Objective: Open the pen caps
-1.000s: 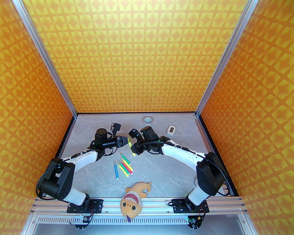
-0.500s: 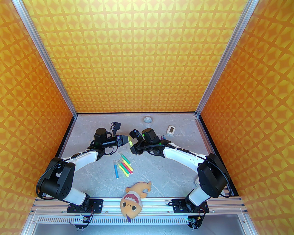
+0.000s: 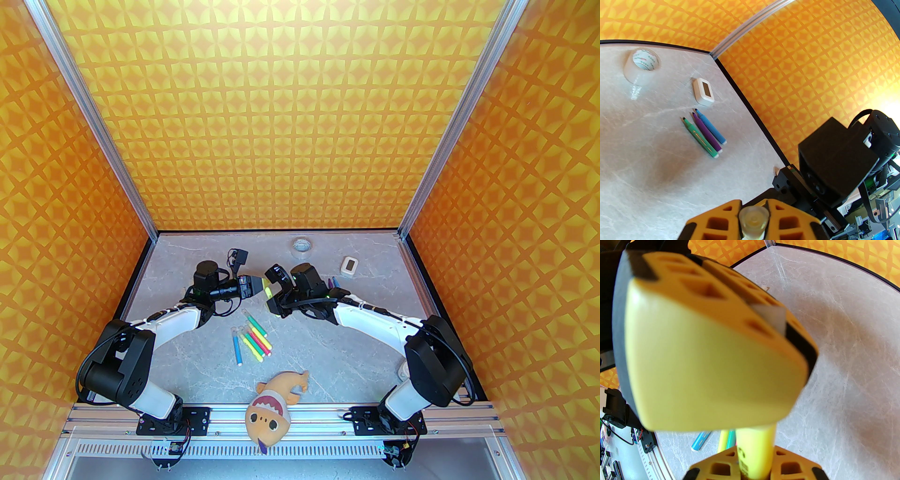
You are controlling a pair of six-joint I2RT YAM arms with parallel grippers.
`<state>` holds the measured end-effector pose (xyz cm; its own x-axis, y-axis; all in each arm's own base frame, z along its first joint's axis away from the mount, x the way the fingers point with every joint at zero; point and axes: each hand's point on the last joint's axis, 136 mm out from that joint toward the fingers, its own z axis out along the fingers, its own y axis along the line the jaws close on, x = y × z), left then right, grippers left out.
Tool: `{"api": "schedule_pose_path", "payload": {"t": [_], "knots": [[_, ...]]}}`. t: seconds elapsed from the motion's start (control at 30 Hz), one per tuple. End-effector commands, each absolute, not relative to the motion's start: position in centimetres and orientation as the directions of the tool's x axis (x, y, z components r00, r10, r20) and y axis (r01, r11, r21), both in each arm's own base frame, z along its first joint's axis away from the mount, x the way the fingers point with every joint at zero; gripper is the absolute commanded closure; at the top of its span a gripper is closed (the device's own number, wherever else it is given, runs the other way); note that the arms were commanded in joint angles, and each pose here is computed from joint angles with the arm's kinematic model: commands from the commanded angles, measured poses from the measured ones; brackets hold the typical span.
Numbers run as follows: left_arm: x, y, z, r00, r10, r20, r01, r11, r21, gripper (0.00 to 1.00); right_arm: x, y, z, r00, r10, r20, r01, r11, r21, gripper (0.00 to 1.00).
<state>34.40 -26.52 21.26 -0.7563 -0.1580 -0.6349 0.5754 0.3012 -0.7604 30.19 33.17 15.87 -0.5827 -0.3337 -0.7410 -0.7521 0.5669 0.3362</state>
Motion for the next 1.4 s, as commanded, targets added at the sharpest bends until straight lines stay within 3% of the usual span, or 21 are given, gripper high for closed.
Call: {"api": "schedule_pose_path", "payload": {"t": [0.0, 0.4, 0.6, 0.77, 0.9, 1.37], "knots": [[36.1, -25.2, 23.6, -0.706, -0.203, -0.678, 0.600, 0.337, -0.726, 1.00, 28.5, 32.2, 14.9, -0.593, -0.366, -0.717, -0.758, 0.553, 0.345, 1.00], [39.9, -22.3, 24.8, -0.694, -0.305, -0.652, 0.503, 0.443, -0.742, 1.00, 26.0, 30.6, 12.5, -0.604, -0.393, -0.693, -0.762, 0.540, 0.358, 1.00], [40.9, -20.4, 22.9, -0.719, -0.274, -0.639, 0.417, 0.565, -0.711, 1.00, 28.7, 28.7, 11.3, -0.644, -0.356, -0.677, -0.673, 0.684, 0.280, 1.00], [42.1, -15.8, 17.9, -0.773, -0.173, -0.610, 0.203, 0.844, -0.497, 1.00, 32.0, 25.4, 9.3, -0.707, -0.357, -0.610, -0.545, 0.825, 0.150, 1.00], [42.6, -12.1, 14.6, -0.822, -0.108, -0.560, 0.073, 0.954, -0.291, 1.00, 34.2, 23.7, 8.1, -0.741, -0.372, -0.559, -0.473, 0.880, 0.041, 1.00], [46.2, -7.2, 9.2, -0.901, -0.084, -0.425, -0.042, 0.993, -0.107, 1.00, 38.9, 20.2, 6.5, -0.792, -0.349, -0.501, -0.328, 0.935, -0.133, 1.00]]}}
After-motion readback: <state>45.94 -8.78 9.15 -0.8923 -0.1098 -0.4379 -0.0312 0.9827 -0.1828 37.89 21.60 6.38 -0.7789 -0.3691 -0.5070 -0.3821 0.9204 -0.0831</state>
